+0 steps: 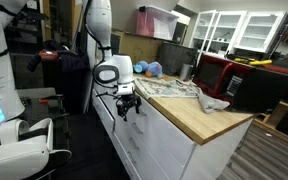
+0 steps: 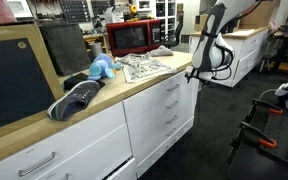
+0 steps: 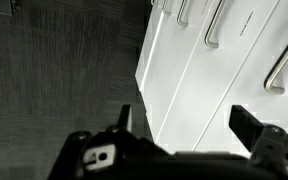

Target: Open the topmost drawer on the right.

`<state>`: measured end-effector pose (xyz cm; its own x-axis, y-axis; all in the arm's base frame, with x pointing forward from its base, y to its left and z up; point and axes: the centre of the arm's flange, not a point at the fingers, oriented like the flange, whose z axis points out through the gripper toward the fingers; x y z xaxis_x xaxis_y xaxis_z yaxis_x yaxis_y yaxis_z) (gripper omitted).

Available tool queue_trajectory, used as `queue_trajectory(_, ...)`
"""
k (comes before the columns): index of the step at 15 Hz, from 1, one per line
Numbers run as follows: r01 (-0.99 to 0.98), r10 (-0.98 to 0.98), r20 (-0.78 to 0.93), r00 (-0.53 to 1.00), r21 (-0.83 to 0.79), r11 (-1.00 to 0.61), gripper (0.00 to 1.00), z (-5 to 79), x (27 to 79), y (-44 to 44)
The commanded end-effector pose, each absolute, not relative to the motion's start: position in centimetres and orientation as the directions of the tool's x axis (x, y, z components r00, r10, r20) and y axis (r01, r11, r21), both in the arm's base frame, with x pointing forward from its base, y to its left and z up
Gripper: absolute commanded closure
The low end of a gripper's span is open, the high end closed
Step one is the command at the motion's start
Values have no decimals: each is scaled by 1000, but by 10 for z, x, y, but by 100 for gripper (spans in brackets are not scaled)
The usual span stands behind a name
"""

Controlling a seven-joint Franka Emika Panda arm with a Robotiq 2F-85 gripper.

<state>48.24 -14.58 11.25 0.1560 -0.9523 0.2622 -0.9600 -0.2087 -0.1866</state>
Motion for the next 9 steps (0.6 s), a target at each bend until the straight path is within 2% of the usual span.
queue_trajectory(1, -960, -952, 262, 156, -185, -208, 0, 112, 482, -146)
queue_trajectory(5, -966, -952, 266, 154, -164, -202, 0, 107, 482, -149)
queue_trajectory(9, -958, -968, 224, 114, -233, -167, 0, 102, 487, -145)
